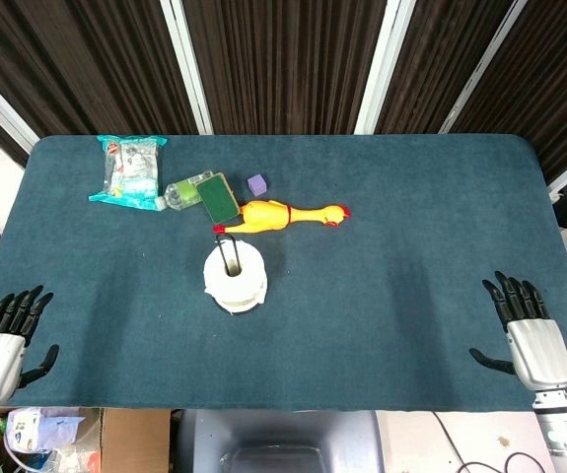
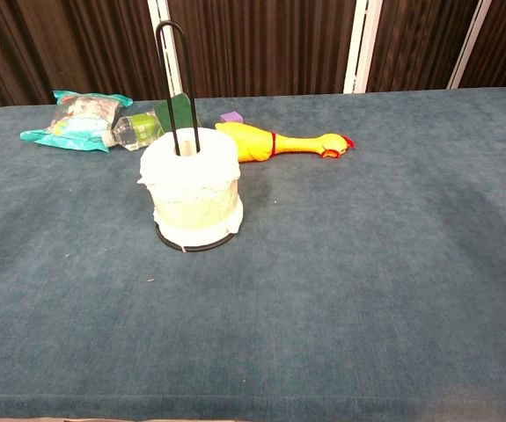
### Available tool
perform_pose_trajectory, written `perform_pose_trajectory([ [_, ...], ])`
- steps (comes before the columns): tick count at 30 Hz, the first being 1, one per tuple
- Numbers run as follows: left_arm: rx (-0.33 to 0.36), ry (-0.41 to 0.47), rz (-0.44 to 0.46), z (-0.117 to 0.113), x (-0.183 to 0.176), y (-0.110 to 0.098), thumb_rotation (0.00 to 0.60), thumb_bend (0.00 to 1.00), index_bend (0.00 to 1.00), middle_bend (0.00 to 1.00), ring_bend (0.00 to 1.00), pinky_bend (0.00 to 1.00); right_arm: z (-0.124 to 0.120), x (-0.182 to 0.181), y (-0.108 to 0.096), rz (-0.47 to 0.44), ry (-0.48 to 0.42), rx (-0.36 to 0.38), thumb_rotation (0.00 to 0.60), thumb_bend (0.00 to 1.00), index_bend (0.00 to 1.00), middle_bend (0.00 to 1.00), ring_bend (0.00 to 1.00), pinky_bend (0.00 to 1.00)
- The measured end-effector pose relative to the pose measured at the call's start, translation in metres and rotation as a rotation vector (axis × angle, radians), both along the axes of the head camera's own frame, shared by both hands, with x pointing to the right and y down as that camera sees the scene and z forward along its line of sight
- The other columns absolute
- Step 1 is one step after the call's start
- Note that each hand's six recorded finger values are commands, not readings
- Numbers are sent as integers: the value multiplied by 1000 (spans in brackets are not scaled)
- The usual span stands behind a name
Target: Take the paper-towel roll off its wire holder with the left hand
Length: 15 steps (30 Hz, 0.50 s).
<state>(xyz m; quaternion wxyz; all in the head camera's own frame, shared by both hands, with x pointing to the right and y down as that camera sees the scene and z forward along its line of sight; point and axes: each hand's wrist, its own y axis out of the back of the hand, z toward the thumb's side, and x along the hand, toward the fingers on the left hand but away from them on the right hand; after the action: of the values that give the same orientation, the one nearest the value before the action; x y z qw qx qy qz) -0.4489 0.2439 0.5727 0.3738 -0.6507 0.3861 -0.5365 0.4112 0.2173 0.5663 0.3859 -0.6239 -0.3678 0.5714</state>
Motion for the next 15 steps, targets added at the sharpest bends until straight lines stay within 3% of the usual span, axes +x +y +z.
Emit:
perform_pose_trajectory([
  [6, 49, 134, 24, 9, 15, -6, 600, 394, 0, 0, 0, 80, -3, 4, 0, 11, -6, 6, 600, 50, 0, 0, 0, 0],
  [10, 36, 336, 0, 24, 32, -9, 600, 363, 0, 0, 0, 48, -2, 6, 0, 12, 0, -1, 600, 50, 0, 0, 0, 0],
  [15, -39, 631, -64, 51, 69, -18, 600, 348, 0, 0, 0, 28, -3, 9, 0, 16, -4, -10, 600, 50, 0, 0, 0, 0],
])
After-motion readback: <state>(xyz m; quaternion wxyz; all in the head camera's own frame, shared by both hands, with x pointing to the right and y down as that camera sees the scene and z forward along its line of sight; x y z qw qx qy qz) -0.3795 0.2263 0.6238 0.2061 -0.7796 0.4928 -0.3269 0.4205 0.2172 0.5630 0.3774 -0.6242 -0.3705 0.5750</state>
